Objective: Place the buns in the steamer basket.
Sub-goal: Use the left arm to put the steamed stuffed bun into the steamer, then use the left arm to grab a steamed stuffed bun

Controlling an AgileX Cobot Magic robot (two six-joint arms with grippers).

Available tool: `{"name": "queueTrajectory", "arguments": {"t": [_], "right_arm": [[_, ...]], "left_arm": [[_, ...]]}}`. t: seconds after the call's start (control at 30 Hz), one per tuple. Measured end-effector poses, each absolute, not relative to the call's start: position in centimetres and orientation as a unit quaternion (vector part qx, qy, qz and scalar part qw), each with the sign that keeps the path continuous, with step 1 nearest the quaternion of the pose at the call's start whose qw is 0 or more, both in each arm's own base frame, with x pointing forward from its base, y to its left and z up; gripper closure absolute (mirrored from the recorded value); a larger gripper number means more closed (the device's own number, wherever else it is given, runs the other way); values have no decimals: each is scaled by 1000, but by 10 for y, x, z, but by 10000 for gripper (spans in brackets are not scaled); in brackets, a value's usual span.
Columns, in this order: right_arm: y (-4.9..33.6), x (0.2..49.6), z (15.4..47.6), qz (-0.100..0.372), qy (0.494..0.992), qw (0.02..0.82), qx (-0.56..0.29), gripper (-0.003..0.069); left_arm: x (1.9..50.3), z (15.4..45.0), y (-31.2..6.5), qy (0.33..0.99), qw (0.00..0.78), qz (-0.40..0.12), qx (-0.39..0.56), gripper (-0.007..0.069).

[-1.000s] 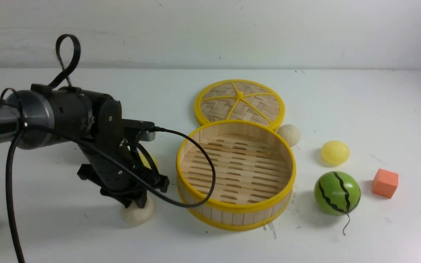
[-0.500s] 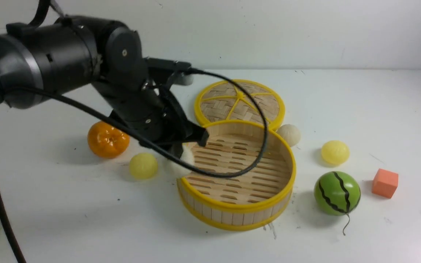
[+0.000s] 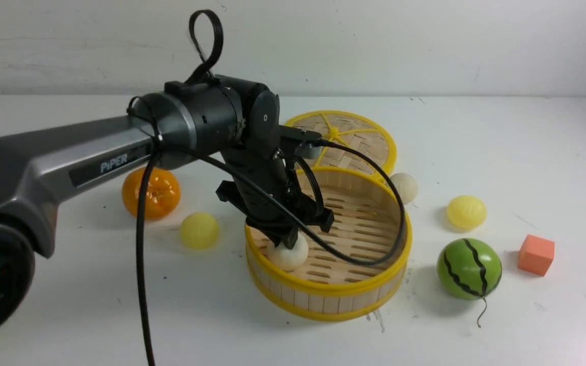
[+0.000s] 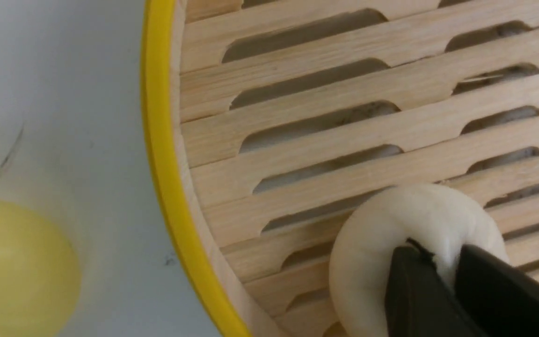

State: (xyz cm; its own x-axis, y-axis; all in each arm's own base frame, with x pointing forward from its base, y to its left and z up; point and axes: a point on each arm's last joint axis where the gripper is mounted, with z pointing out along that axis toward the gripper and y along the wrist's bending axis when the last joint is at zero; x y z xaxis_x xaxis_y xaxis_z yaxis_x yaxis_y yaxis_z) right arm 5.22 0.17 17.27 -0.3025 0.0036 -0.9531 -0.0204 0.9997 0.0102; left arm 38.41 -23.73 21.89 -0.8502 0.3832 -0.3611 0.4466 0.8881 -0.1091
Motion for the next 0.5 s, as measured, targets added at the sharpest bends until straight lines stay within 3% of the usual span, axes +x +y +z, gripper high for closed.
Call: {"name": "queueTrajectory", "arguments": {"t": [0.13,0.23,0.37,0.5], "right_arm": [[2,52,173,10,807,591,-5,420],[2,52,173,10,807,591,-5,420],[2,52,173,10,807,591,-5,420],[2,52,173,10,807,591,-5,420]], "left_arm": [[381,248,-235,956,166,-93,222,298],[372,278,-227,953,180,-83,228,249],[368,303,-202,955,195,-56,214,288],[385,264,-156,976,148,-31,156,455]]}}
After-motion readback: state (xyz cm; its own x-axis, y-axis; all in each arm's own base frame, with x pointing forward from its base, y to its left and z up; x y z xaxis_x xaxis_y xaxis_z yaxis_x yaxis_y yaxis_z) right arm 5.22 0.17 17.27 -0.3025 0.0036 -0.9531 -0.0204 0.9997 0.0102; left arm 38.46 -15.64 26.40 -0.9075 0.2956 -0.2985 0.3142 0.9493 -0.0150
